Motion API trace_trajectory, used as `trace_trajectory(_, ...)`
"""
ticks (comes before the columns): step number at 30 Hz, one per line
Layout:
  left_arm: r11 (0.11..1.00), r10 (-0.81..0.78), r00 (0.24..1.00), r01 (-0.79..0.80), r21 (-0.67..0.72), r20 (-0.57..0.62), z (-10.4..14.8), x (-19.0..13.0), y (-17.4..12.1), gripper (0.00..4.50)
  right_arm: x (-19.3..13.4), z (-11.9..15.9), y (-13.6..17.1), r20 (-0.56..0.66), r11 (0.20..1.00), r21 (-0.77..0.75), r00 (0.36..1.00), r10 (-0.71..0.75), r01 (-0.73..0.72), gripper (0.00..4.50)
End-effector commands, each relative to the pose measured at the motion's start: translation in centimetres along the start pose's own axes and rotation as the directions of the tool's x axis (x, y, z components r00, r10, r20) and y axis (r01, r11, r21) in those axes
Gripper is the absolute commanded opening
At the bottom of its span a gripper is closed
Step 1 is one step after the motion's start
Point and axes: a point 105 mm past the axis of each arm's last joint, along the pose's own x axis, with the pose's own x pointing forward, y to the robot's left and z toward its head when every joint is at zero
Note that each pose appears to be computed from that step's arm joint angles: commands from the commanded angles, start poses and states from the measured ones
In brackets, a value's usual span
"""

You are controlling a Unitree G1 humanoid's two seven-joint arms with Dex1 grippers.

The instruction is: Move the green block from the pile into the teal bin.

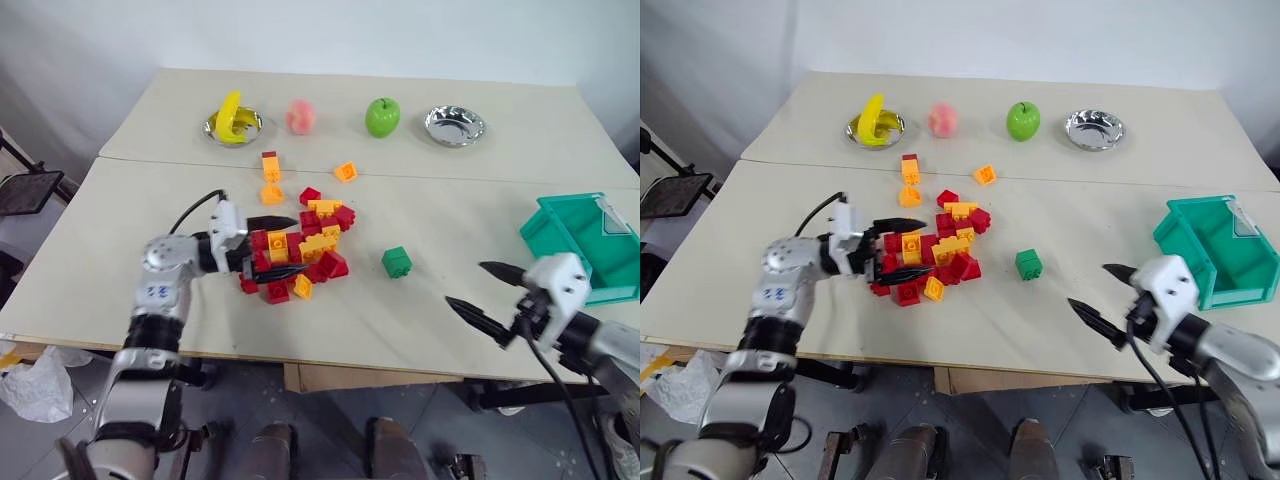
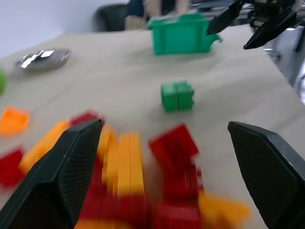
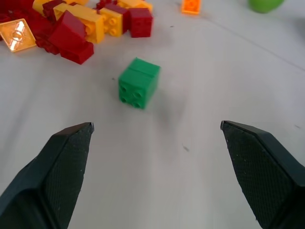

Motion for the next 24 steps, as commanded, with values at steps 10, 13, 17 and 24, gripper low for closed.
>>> trace_trajectory(10,0.993,0.114,0.993,-0.114,-0.013,-0.020,2.2,-3.1,-3.5,4.48,8.4,-0.4,-0.4,-0.104,0.989,0.028,0.985,-0.140,0.144,4.50)
trace_trajectory(13,0.995,0.099,0.995,-0.099,-0.013,-0.027,2.4,-3.1,-3.9,4.48,8.8,-0.7,-0.9,-0.112,0.980,0.014,0.974,-0.195,0.197,4.50)
trace_trajectory(17,0.998,0.063,0.998,-0.063,-0.013,-0.015,2.9,-2.5,-4.2,4.48,8.8,-1.0,-0.8,-0.121,0.977,0.048,0.973,-0.199,0.206,4.50)
trace_trajectory(24,0.999,-0.048,0.999,0.048,-0.020,0.008,3.4,-1.1,-4.9,4.50,8.7,-1.2,-0.1,-0.103,0.971,0.131,0.977,-0.187,0.200,3.21)
